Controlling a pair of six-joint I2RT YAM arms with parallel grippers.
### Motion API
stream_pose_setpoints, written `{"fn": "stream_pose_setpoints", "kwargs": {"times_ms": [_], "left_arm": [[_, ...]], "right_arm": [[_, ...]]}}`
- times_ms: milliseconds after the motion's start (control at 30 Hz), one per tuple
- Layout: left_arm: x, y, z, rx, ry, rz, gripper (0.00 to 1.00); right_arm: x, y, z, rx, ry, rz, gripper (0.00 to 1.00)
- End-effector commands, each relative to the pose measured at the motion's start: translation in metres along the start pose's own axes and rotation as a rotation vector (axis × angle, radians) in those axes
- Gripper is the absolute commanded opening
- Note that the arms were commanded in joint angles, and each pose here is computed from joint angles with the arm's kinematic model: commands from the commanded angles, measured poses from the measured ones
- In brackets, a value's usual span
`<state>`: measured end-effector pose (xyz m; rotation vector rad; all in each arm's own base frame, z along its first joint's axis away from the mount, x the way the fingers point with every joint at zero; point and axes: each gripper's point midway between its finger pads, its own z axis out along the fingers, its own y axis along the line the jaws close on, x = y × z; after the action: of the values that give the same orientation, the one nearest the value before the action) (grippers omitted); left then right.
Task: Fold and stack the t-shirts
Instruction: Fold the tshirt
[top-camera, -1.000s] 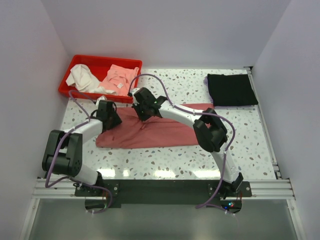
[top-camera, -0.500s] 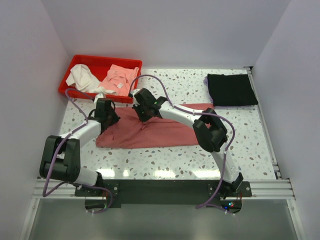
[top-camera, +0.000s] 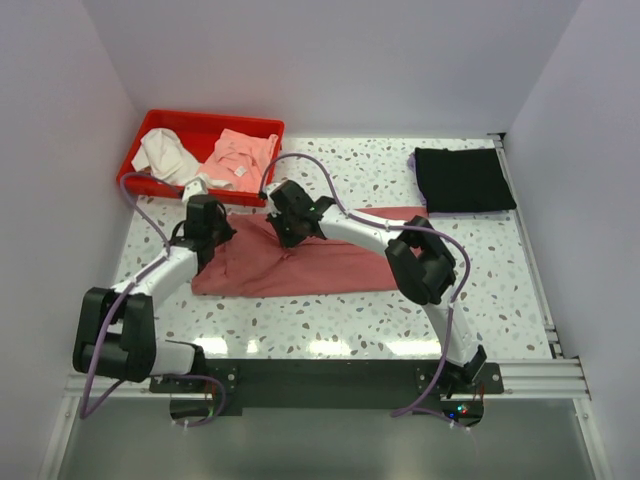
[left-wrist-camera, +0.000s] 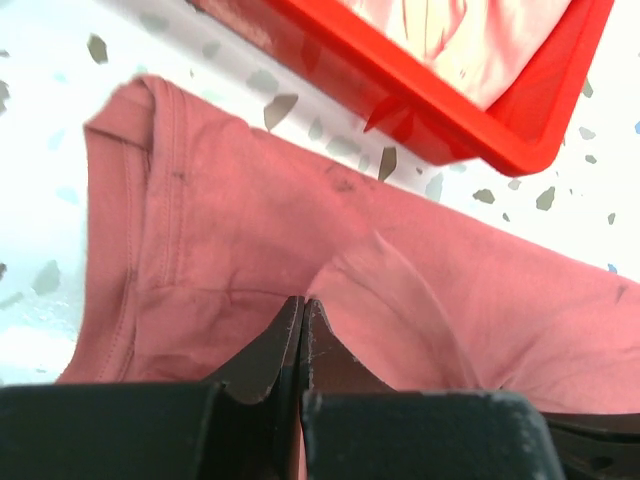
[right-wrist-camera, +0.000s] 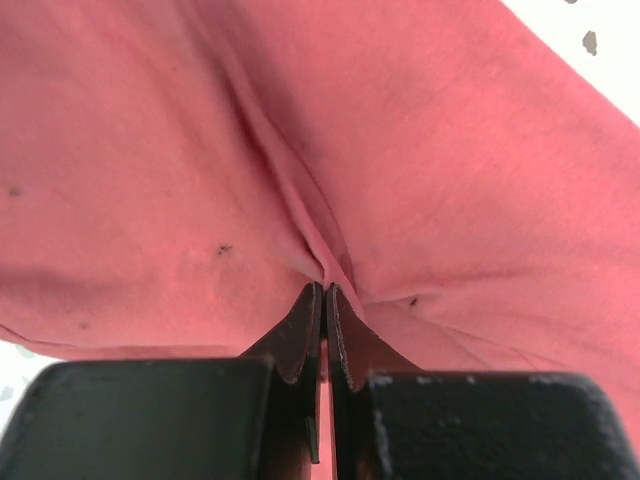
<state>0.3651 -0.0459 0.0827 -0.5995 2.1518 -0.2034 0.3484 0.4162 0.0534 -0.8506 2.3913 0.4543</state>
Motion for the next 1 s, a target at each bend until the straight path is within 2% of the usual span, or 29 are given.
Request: {"fn": "stream_pose_setpoints", "kwargs": {"times_ms": [0,233,467,700,967], "left_arm": [[-0.043,-0.007,-0.007,0.008,-0.149,0.027,0.00],[-0.062,-0.002,-0.008,-0.052,-0.190,0.055,0.00],[-0.091,-0.018,-0.016,-0.034,-0.233,0.077,0.00],[-0.084,-0.005,-0.019,-0.097,-0.203,0.088,0.00],[-0.076,0.011,-0.003,-0.199,-0.172,0.088,0.00]], "right_arm": [[-0.035,0.014,-0.032,-0.058,-0.108,0.016,0.00],[-0.039,0.011,-0.033,-0.039,-0.113,0.020,0.00],[-0.045,0.006,-0.039,-0.009,-0.120,0.005,0.00],[-0.046,0.005,-0.038,0.001,-0.109,-0.004,0.00],[-0.056,-0.016,-0.027,0.106,-0.117,-0.014,0.08]]}}
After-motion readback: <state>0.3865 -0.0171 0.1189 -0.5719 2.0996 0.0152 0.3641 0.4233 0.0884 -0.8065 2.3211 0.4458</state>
